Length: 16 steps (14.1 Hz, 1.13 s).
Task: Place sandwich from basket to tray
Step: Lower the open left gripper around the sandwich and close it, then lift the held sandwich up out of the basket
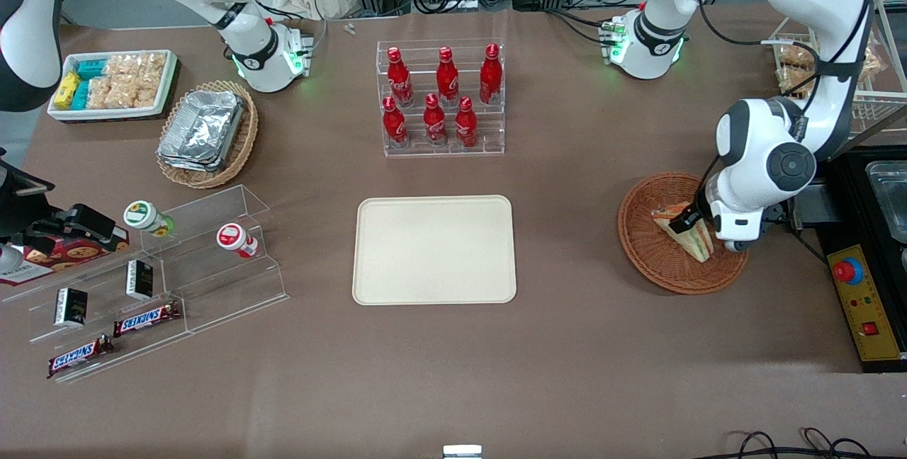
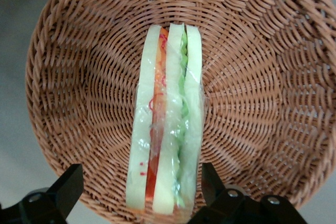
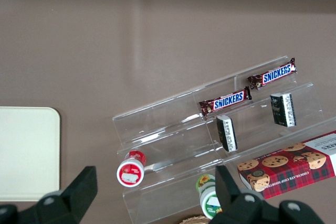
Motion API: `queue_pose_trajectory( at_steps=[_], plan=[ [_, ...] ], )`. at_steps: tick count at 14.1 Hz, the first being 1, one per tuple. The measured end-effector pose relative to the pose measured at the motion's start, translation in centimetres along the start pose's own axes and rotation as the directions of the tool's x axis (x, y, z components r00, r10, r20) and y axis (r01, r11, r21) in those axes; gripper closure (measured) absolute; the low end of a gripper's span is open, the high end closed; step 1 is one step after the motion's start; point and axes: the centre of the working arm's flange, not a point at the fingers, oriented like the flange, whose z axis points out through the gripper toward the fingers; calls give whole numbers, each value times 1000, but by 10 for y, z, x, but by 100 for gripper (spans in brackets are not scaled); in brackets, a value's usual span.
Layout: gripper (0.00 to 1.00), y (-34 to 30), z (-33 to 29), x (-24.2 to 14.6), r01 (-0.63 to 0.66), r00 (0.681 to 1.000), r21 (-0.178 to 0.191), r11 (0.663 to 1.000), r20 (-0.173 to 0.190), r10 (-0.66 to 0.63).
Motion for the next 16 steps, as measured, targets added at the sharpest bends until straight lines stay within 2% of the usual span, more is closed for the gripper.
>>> queue_pose_trajectory(
  at_steps=[2,5,8,9,12,14,16],
  plan=[
    [4,1,8,1,-10,1000,9,1000,-2,10],
    [40,2,8,2,12,1000,5,1000,-6,-12],
    [63,11,-5,4,43,999,-9,999,-26,-43],
    [66,14,-14,6,48,998,-4,999,-26,-48],
    [73,23,-65,16,52,999,47,998,1,-52],
    [82,32,-110,15,40,999,74,996,15,-41],
    [82,38,-164,9,-10,999,106,994,38,6]
  ],
)
